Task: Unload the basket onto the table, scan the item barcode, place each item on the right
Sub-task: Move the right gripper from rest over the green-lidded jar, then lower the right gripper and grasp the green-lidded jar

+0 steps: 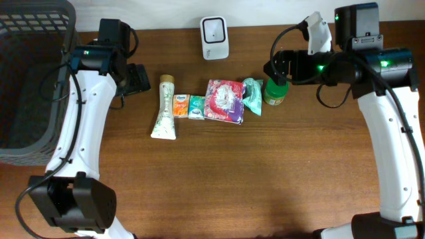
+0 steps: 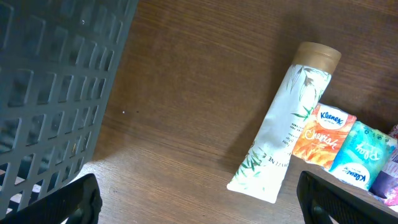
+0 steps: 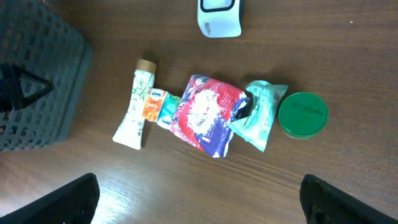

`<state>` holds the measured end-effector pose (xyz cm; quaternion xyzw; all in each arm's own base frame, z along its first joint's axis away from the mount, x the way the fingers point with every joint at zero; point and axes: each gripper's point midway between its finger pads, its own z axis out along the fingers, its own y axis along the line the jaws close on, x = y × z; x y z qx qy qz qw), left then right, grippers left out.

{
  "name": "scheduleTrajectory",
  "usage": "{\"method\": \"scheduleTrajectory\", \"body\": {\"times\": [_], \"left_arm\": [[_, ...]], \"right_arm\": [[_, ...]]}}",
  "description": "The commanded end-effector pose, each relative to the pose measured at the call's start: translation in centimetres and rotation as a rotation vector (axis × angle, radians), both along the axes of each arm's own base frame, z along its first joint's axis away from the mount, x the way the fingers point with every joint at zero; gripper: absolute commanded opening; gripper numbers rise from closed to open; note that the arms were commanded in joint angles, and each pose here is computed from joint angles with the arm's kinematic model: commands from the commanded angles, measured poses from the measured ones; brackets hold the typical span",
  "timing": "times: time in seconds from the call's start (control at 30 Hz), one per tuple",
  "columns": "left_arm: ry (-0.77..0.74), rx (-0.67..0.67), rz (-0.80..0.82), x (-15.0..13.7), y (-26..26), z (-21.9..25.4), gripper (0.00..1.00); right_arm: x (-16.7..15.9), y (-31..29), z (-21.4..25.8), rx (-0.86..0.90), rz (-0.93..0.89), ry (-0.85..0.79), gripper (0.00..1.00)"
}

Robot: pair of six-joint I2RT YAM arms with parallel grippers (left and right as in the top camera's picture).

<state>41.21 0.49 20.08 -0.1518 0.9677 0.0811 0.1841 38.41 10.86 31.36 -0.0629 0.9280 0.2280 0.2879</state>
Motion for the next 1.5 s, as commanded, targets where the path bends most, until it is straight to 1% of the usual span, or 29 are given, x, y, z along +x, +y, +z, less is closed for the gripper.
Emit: {"method": "scheduleTrajectory", "body": {"times": [0.0,0.1,0.23,0.77,0.9,1.27,1.33,1.47], "left_arm": [[-0.016,0.003,0.009,-0.1,0.1,0.5,0.99],[-0.016,0.003,0.009,-0.1,0.1,0.5,0.99],[-0.016,0.003,0.009,-0.1,0.1,0.5,0.99],[-0.016,0.003,0.009,-0.1,0.1,0.5,0.99],[-0.016,0.003,0.009,-0.1,0.1,0.5,0.99],[-0.016,0.003,0.009,-0.1,0.1,0.5,0.99],[-0.016,0.003,0.009,-0.1,0.1,0.5,0.99],[-0.016,0.003,0.009,-0.1,0.1,0.5,0.99]], "right_arm": [[0.4,-0.1,0.1,-0.013,-0.013,-0.013,0.98],[1.7,-2.8,-0.9,-0.15,-0.119,-0.027,0.99],[2.5,-2.7,-2.6,-0.155,-0.114,0.016,0.99],[2.3,-2.6,-3.4,-0.155,-0.108,0.051,0.99],[1.8,-1.0,-3.0,-0.076,-0.051,0.059,0.99],[1.8,-1.0,-3.5,-0.078,-0.052,0.068,0.99],[2.2,-1.6,-5.0,-0.079,-0.126,0.112,0.99],[3.1,-2.8,-6.6,-0.143,-0.166,0.128,0.99]]}}
